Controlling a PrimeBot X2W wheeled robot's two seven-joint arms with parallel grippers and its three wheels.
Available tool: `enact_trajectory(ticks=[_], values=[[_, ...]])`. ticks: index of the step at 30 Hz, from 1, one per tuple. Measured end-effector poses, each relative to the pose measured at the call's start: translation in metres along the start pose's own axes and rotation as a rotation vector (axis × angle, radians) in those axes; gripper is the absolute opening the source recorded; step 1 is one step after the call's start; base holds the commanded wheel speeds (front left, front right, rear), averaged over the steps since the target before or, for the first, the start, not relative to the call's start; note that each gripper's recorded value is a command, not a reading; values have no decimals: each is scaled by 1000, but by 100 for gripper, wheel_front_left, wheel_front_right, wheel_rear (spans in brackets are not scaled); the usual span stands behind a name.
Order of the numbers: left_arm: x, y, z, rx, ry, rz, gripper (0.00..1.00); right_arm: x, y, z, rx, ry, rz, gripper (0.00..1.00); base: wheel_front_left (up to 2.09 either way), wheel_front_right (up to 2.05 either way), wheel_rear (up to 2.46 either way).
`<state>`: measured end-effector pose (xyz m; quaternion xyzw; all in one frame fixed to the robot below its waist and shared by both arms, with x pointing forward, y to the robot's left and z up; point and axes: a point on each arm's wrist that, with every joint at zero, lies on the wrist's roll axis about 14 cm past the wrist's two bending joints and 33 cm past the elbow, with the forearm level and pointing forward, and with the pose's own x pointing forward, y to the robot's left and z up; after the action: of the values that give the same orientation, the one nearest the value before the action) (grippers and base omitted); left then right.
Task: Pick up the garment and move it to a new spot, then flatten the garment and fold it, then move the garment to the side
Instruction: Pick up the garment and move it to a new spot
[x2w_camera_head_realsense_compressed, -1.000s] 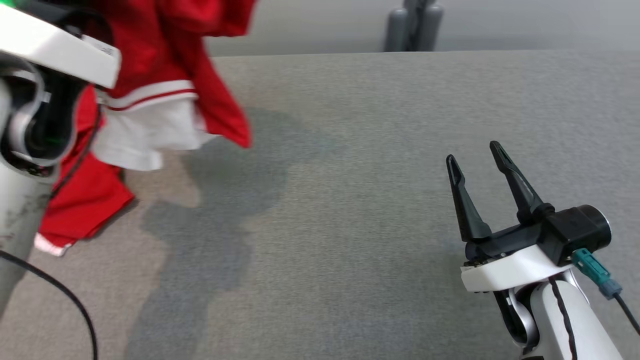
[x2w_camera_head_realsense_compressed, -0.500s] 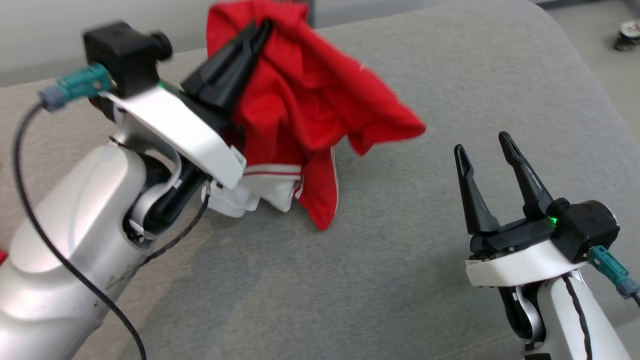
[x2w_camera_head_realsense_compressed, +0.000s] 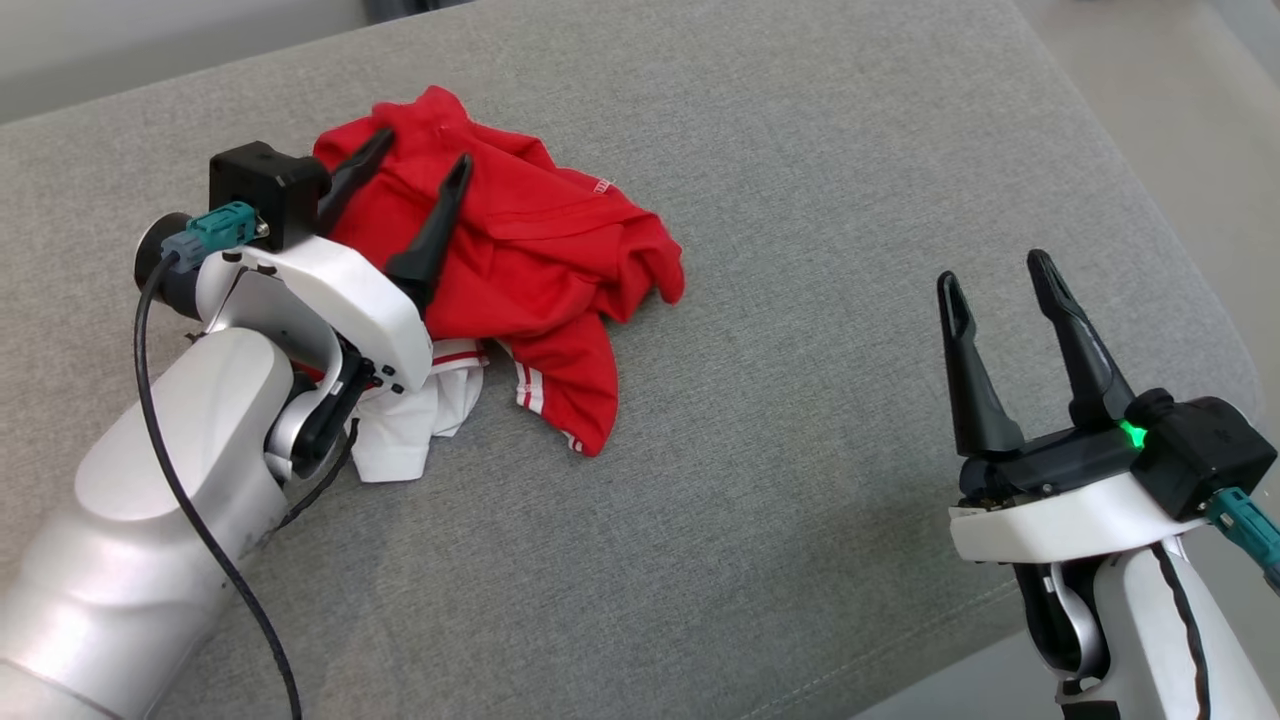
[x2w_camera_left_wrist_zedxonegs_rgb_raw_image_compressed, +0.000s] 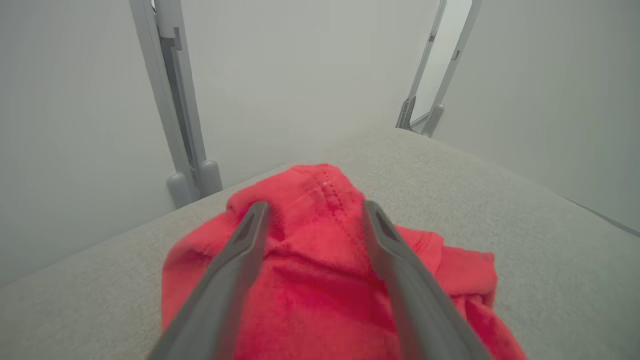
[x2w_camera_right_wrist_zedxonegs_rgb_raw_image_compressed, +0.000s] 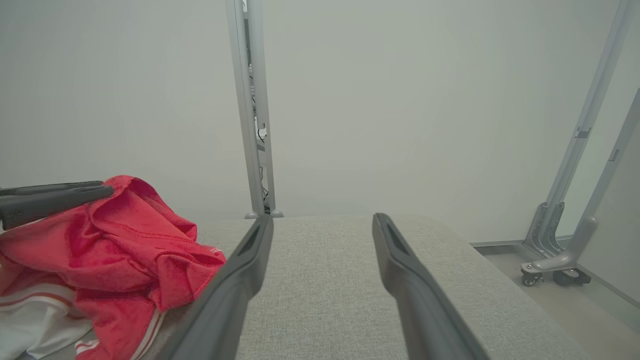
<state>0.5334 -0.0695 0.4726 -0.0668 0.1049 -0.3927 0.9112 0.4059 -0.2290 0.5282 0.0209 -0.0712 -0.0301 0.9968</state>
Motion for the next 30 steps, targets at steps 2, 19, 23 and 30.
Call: enact_trajectory(ticks=[2, 19, 23, 30], values=[[0, 3, 2, -4, -24, 17, 100, 1, -1, -1, -6, 1, -3, 100, 0, 0, 0], [-102, 70, 101, 141, -349, 325, 100, 20, 65, 8, -6, -51, 187, 100, 0, 0, 0], [-154, 85, 97, 189, -376, 455, 100, 22, 83, 13, -19, -70, 234, 100, 0, 0, 0], [-229, 73, 65, 131, -396, 609, 100, 13, 104, 16, -15, -75, 290, 100, 0, 0, 0]])
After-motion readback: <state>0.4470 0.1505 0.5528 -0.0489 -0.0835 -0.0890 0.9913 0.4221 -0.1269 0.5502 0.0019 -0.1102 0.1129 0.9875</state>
